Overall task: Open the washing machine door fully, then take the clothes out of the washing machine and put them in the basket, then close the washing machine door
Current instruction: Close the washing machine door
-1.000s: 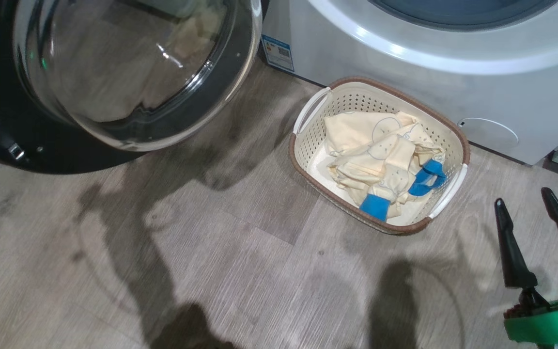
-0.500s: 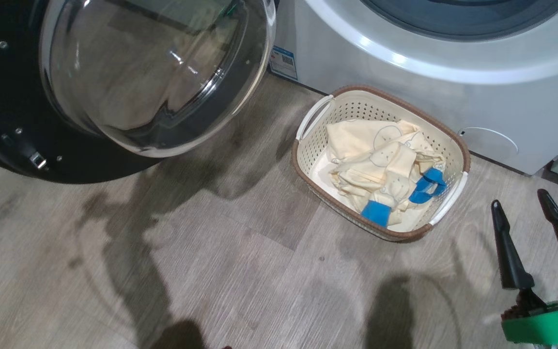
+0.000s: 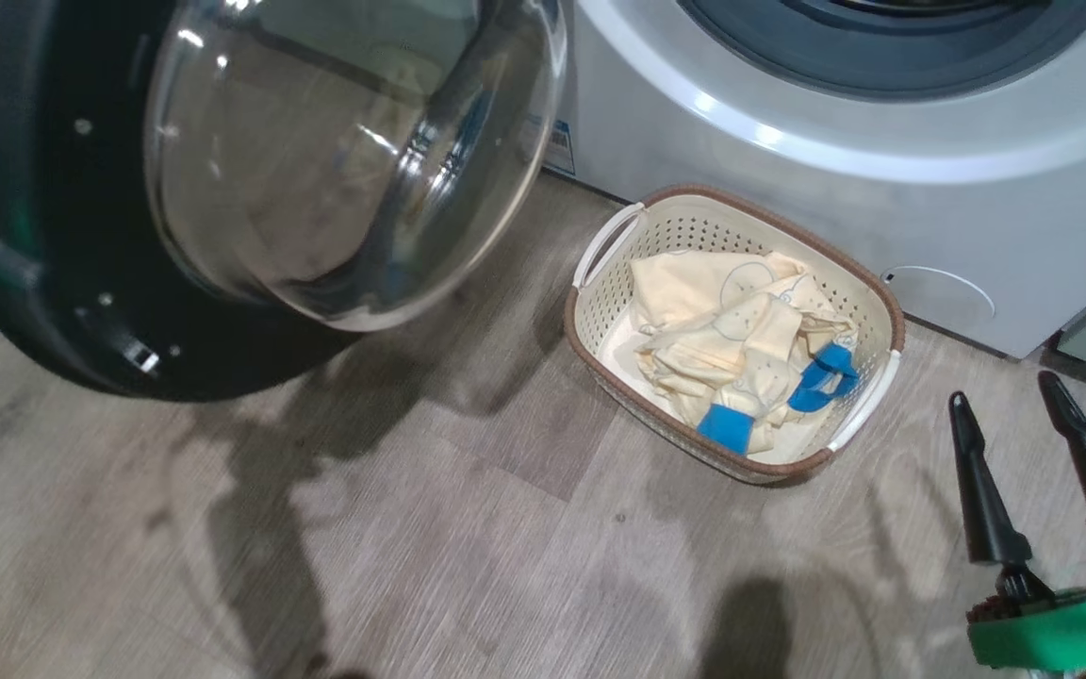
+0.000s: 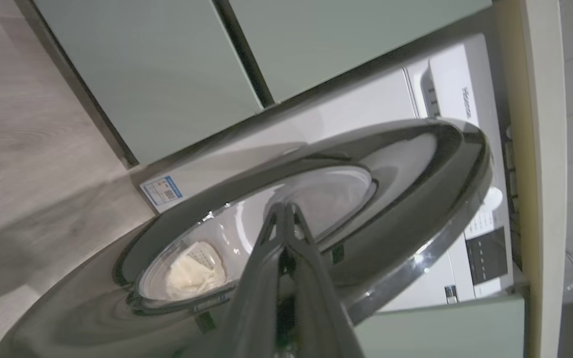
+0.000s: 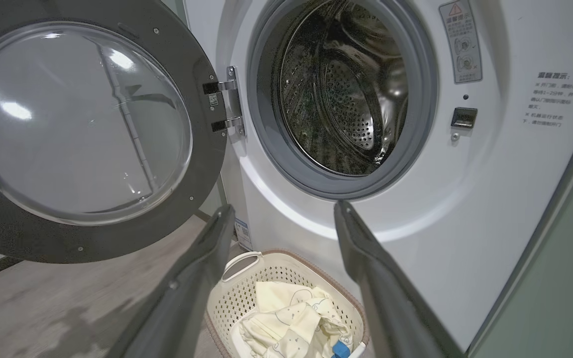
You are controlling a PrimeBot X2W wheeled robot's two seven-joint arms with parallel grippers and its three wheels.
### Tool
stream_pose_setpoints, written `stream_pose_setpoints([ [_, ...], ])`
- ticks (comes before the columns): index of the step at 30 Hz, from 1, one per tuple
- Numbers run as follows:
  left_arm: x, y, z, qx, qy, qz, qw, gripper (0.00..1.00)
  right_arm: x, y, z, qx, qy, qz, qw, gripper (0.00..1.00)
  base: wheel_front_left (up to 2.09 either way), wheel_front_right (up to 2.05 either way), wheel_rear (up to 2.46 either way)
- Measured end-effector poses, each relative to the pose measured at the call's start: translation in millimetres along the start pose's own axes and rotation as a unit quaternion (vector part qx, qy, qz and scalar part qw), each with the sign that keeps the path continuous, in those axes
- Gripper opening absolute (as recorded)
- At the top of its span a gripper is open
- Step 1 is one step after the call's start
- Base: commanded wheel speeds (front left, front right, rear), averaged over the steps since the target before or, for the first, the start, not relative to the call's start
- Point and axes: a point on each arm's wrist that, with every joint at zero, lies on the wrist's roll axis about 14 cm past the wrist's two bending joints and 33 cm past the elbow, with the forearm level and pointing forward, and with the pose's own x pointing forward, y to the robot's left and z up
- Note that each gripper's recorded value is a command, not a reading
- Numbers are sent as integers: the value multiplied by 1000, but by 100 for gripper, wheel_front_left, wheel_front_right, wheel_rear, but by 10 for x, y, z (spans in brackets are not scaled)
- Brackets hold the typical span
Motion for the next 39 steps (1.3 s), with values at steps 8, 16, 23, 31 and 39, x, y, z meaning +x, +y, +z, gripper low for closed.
stream_pose_setpoints([
  [8, -86, -172, -281, 19, 53, -36, 998, 0, -27, 27, 110, -1, -12, -5, 1000, 100, 0, 0, 0],
  [16, -108, -397, -635, 24, 106, -77, 991, 0, -83, 28, 209, 1, -24, -18, 1000, 100, 0, 0, 0],
  [23, -69, -555, -944, 23, 151, -105, 983, 0, -181, -29, 319, -5, -34, -35, 999, 100, 0, 0, 0],
  [31, 53, -771, -1322, 13, 204, -141, 969, 0, -333, -94, 458, -4, -50, -63, 997, 100, 0, 0, 0],
  [39, 303, -954, -1774, -6, 261, -168, 951, 0, -553, -308, 531, -12, -54, -110, 992, 100, 0, 0, 0],
])
